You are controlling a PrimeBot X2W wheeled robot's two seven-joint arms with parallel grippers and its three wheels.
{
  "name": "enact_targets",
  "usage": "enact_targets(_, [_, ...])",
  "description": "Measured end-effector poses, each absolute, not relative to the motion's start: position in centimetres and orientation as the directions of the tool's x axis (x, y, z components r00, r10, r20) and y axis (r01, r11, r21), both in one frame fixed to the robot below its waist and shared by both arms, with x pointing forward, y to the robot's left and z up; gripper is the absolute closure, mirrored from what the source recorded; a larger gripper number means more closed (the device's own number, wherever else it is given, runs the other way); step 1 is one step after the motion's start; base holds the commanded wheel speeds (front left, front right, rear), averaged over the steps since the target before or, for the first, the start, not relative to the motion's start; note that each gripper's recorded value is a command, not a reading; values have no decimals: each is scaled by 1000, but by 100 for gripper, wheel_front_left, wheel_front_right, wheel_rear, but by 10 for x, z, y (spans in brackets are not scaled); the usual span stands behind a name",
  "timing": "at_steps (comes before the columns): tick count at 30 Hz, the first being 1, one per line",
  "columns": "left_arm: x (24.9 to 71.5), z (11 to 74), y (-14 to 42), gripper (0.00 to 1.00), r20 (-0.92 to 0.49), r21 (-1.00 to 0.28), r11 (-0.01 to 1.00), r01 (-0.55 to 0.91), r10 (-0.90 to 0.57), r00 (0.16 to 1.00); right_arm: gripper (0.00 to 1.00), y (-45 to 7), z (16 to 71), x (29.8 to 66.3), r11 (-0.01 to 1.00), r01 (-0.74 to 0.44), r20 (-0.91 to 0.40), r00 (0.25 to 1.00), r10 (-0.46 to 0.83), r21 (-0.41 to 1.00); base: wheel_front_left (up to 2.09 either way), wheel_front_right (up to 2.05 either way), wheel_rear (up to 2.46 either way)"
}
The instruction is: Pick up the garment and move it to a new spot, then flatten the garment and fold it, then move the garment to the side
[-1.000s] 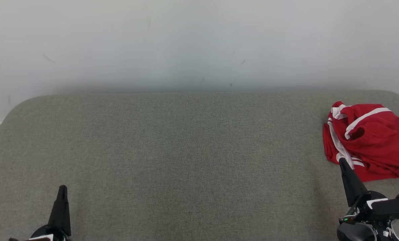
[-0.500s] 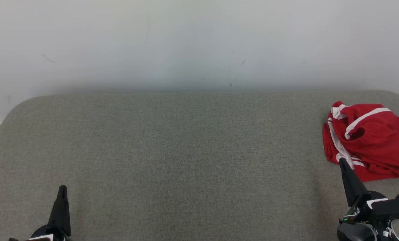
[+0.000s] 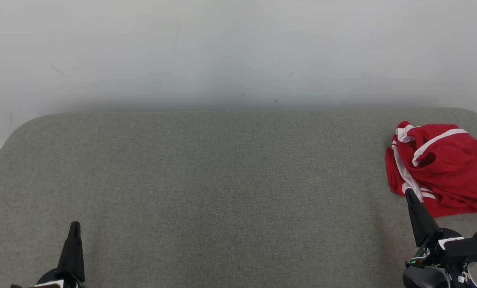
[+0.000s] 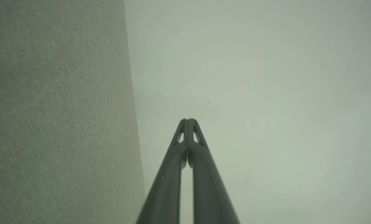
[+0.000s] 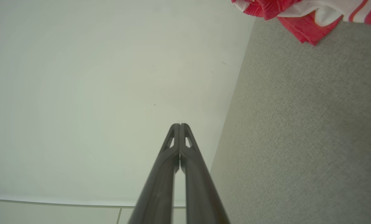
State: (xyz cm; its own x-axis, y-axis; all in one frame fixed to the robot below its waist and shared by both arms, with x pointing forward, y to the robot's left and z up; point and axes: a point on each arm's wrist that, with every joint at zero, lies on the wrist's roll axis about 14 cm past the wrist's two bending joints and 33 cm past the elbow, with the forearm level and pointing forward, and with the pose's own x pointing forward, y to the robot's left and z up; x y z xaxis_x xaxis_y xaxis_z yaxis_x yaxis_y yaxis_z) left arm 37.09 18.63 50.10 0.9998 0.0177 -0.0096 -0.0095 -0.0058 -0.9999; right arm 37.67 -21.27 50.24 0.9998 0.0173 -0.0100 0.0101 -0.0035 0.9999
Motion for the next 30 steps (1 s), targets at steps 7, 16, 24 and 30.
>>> enact_targets(7, [371,501,186,100,-10,-1000,-6,-9,17,1000,100,-213,502,377,-4,10,-10,1000,17,1000,0,0,0])
enact_targets(16, [371,501,186,100,-10,-1000,-6,-9,17,1000,100,-213,502,377,-4,10,-10,1000,17,1000,0,0,0])
enact_targets(24, [371,501,186,100,-9,-1000,-6,-9,17,1000,100,-213,502,377,-4,10,-10,1000,17,1000,0,0,0])
enact_targets(30, [371,501,186,100,-9,-1000,-6,-9,17,1000,100,-213,502,377,-4,10,-10,1000,17,1000,0,0,0])
